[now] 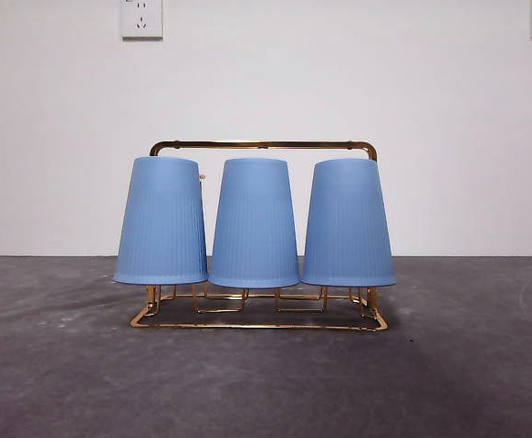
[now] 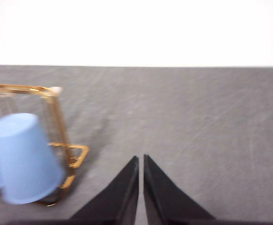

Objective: Pick the top cup and place it on cupholder, pick up the mid cup and place it on cupholder, last pick the bottom cup and place it on cupholder.

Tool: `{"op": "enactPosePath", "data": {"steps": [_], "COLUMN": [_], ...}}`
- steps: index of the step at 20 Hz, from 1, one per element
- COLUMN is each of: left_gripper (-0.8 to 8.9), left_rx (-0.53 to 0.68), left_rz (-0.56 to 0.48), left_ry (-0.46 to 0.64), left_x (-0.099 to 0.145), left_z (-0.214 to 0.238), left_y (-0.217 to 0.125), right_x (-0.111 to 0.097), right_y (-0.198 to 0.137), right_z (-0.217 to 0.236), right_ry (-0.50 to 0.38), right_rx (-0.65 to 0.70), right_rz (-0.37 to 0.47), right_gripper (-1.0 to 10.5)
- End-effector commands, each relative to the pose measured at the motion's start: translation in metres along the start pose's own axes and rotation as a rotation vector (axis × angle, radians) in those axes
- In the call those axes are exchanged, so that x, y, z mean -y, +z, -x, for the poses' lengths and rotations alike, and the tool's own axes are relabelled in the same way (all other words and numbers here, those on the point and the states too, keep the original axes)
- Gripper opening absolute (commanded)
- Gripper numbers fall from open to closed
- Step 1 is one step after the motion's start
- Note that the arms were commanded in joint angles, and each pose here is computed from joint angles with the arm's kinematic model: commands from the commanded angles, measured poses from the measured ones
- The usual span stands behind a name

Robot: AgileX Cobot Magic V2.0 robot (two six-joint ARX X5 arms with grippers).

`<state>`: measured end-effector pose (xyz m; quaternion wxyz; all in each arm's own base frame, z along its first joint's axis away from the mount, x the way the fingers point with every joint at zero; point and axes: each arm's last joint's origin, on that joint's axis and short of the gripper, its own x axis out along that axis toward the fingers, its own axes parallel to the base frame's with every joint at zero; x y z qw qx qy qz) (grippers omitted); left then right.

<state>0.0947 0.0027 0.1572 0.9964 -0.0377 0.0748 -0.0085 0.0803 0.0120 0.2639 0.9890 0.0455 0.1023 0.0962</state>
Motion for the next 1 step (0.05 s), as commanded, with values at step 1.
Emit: {"op": "enactPosePath", "data": {"steps": [1], "left_gripper": [0.06], "left_rx": [-0.026], "left_rz": [0.001], "left_ry": [0.009], "left_x": [-0.001], "left_z": [-0.0019], "left_y": [-0.0072], "right_x": [0.025], "right_y": [-0.1055], "right_z": [-0.0348], "right_ry": [-0.089], "right_rx": [0.05], "right_rz": [0.069], "right_gripper": [0.1]}}
